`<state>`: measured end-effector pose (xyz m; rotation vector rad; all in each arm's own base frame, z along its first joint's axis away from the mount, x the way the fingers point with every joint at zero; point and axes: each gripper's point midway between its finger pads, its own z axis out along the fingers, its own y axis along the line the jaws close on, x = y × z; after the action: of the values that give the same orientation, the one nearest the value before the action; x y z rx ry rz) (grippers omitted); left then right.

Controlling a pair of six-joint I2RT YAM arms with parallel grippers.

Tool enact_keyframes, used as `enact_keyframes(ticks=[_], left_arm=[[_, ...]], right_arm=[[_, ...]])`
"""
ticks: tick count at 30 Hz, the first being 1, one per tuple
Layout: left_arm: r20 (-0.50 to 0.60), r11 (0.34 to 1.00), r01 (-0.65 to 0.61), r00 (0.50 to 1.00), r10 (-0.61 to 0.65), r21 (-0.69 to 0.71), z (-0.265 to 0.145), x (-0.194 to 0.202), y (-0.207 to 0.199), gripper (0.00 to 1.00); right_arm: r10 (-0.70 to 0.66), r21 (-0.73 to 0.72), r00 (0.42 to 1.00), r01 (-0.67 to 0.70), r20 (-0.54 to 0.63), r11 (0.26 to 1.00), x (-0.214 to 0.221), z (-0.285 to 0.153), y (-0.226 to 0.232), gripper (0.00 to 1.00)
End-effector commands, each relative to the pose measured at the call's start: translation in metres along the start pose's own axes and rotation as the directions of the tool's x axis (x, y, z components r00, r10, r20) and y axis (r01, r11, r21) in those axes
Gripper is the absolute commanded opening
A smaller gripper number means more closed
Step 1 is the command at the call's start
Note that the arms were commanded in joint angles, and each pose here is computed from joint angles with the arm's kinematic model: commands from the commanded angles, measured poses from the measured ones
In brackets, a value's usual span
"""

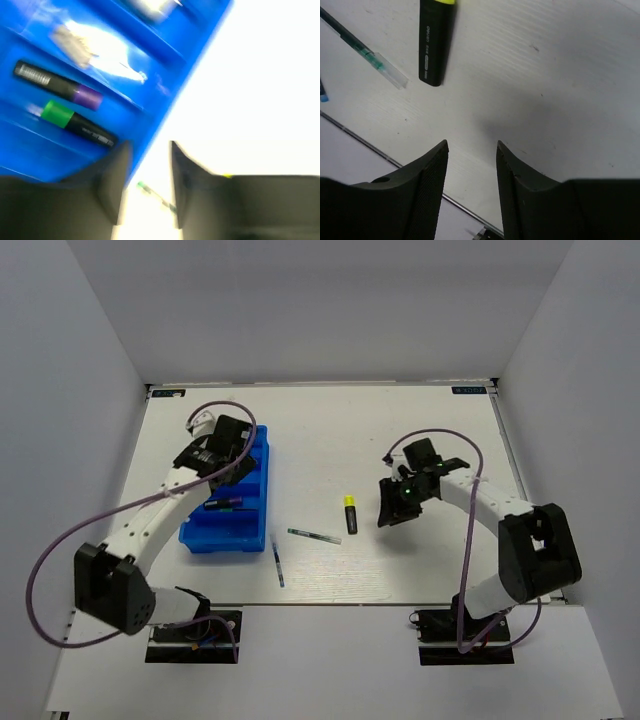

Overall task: Sort the stationery into containers
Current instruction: Place the pen in the storage box, then pick up the pen from the center of the board.

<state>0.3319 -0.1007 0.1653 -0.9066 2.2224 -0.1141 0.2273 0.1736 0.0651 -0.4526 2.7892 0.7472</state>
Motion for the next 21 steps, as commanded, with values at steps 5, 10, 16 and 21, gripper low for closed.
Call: enact_keyframes(ticks=[5,10,16,21], left_arm=[[-0.073,0.813,-0.463,0.853,0.517,0.354,-0.069,0.038,0.027,0.84],[-0.019,0.771,-0.515,0.827,0.562,0.375,-0.095,0.041,0.059,1.00],[0.038,0.749,-0.536,0.822,0.569,0.389,-0.124,0.033,0.079,1.00],[0.050,0.734,-0.536,0.820,0.570,0.416,-0.140,0.035,0.090,1.00]], right_arm=[[-0.103,0.266,0.989,0.071,0.110,0.961,-0.055,0.025,0.021,0.56],[-0.124,0.328,0.988,0.086,0.096,0.941,-0.074,0.050,0.035,0.62],[-0.128,0.408,0.990,0.091,0.065,0.908,-0.085,0.082,0.039,0.62],[-0.109,0.462,0.994,0.084,0.029,0.883,-0.076,0.096,0.029,0.61]])
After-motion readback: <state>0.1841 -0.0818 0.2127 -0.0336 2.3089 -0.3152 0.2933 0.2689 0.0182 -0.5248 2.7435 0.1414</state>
